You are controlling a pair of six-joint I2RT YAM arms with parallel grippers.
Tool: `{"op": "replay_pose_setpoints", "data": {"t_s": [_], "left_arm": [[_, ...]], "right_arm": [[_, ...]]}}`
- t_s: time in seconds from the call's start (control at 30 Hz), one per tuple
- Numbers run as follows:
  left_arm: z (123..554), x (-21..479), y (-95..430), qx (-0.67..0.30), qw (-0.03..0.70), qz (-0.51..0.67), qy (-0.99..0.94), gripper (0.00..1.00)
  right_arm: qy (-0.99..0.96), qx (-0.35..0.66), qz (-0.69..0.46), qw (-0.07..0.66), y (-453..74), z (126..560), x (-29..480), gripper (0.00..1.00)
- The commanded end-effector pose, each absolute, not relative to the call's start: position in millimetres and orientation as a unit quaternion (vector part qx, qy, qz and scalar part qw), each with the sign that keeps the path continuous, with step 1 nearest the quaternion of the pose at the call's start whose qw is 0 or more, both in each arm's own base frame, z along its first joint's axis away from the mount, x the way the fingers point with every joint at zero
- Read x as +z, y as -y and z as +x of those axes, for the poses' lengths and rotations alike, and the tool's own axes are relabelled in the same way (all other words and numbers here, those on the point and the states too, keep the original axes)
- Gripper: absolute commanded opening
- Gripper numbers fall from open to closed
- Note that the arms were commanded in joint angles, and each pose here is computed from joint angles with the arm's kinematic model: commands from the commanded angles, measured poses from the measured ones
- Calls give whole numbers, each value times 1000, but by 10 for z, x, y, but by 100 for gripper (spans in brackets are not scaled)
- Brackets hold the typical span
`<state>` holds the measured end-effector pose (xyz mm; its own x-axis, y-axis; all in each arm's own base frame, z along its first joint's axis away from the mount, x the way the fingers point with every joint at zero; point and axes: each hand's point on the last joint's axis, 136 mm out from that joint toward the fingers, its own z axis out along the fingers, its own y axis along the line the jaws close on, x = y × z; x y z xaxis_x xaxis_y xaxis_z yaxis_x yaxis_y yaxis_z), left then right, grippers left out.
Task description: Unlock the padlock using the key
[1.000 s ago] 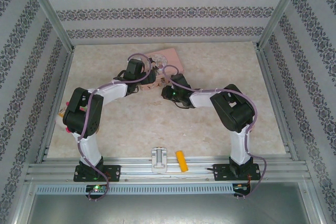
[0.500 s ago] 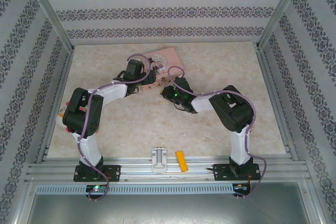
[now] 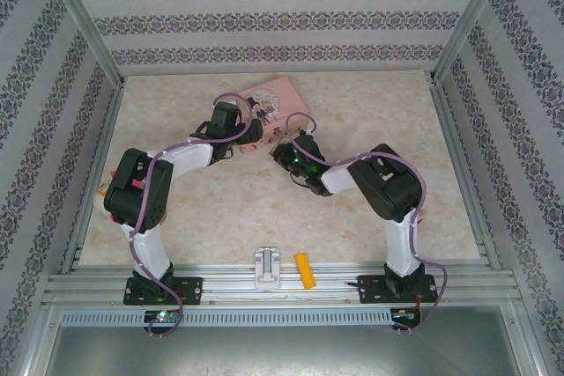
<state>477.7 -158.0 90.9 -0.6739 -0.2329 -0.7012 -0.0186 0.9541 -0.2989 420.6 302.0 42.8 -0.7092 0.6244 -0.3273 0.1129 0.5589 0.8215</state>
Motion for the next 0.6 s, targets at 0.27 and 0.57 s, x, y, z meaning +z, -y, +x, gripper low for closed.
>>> {"op": "replay_pose_setpoints", "data": {"t_s": [0.27, 0.57], "left_arm": [[4431, 432, 1438, -103, 319, -62, -940, 99], [4407, 375, 1449, -106, 312, -61, -942, 99]], "right_arm": [[-749, 439, 300, 394, -2756, 4547, 735, 0], [-740, 428, 327, 403, -2645, 4676, 653, 0]]}}
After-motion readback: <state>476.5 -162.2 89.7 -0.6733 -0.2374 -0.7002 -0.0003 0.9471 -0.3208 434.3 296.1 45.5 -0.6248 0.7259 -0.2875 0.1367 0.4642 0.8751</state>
